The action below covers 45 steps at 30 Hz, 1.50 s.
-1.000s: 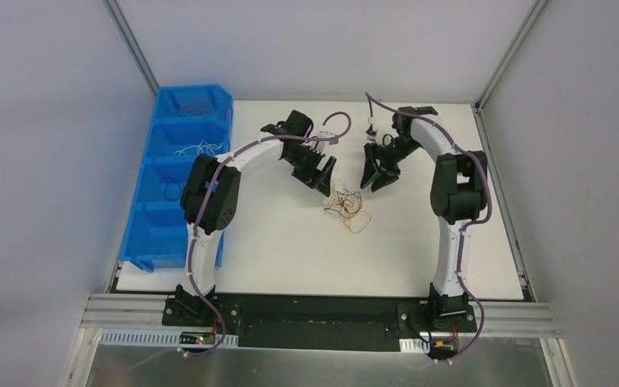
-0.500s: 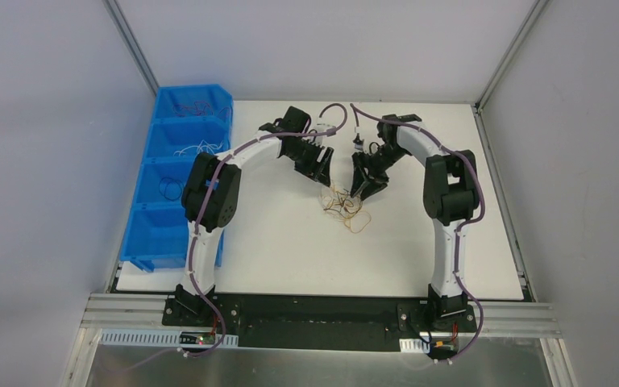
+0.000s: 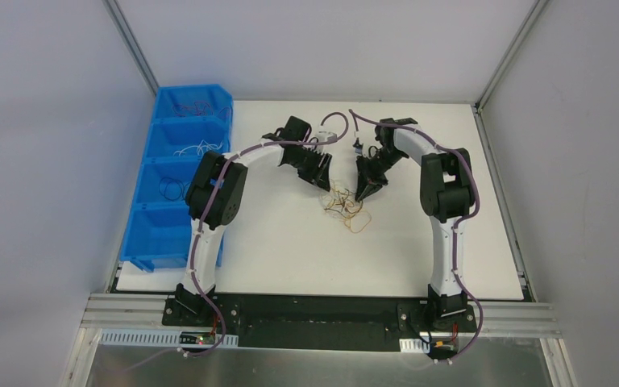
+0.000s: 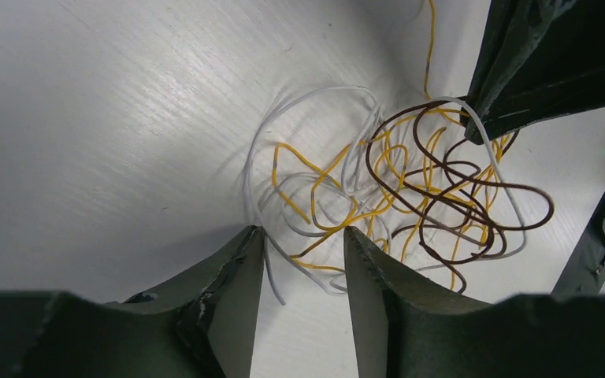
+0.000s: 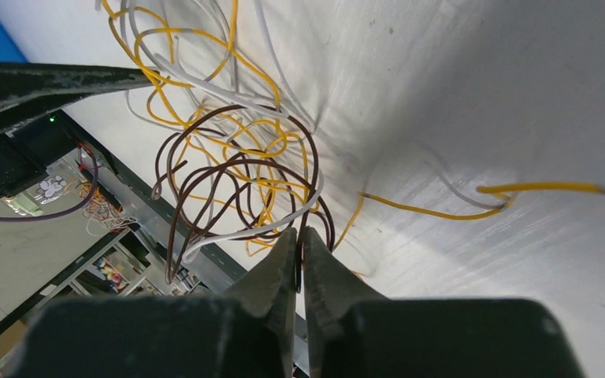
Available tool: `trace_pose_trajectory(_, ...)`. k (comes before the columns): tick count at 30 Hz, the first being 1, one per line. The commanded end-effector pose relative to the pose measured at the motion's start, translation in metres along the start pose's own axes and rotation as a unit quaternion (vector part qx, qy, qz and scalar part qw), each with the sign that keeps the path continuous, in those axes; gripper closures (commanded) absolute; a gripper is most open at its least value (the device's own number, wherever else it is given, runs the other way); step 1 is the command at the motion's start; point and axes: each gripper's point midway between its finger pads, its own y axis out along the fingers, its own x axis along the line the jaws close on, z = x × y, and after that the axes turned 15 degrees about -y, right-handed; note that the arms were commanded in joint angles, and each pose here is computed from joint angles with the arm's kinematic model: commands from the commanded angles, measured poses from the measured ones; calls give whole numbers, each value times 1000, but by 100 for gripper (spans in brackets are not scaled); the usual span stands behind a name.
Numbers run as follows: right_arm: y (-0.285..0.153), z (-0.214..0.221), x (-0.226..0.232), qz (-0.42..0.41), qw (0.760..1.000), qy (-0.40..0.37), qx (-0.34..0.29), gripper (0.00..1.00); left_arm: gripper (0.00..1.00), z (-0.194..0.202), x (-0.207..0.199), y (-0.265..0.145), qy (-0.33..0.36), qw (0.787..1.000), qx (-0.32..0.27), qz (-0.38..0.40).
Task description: Untangle the cables
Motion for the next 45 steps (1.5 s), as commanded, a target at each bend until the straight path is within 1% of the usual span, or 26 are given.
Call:
trace_pose_trajectory(1,-4,2,-5,14,1000,10,2,96,64,-6,-24,-2,30,998,-13,48)
trace_pose_trajectory(2,-5,2,-6,15,1000,11,3,100,70,-6,-27,-3,32,998,-15,51)
trace_pose_trajectory(5,-10,5,-12,23,1000,12,3,100,85,-13,-36,-15,48,997,-32,53)
trace_pose_trajectory(8,-18,11,-20,39,999,9,9,100,99,-21,-48,-34,69,995,-55,46)
trace_pose_trajectory(12,-34,25,-38,61,998,11,19,100,100,-27,-52,-66,74,993,-90,26)
trace_pose_trajectory(14,-42,35,-49,74,997,13,27,100,100,-30,-42,-85,62,992,-107,11)
trace_pose_trajectory(16,-52,45,-63,90,995,16,31,100,100,-29,-28,-103,46,992,-121,-9)
trace_pose_trajectory(21,-78,68,-97,126,991,30,40,100,100,-22,24,-156,-15,986,-150,-67)
trace_pose_trajectory(24,-90,81,-116,144,988,37,47,100,100,-12,43,-184,-14,984,-151,-98)
trace_pose_trajectory(27,-99,91,-131,154,986,43,52,100,100,0,52,-207,-18,982,-144,-119)
trace_pose_trajectory(31,-106,98,-143,164,984,52,54,100,100,10,69,-231,-43,978,-147,-139)
trace_pose_trajectory(33,-107,96,-144,159,984,57,48,100,100,14,69,-234,-38,980,-143,-135)
trace_pose_trajectory(37,-105,89,-129,130,989,62,33,100,100,12,48,-223,-31,986,-135,-94)
trace_pose_trajectory(40,-105,84,-123,123,990,62,26,100,100,13,41,-213,-18,988,-123,-87)
trace_pose_trajectory(45,-108,75,-104,88,995,56,7,100,100,18,44,-189,-21,991,-94,-92)
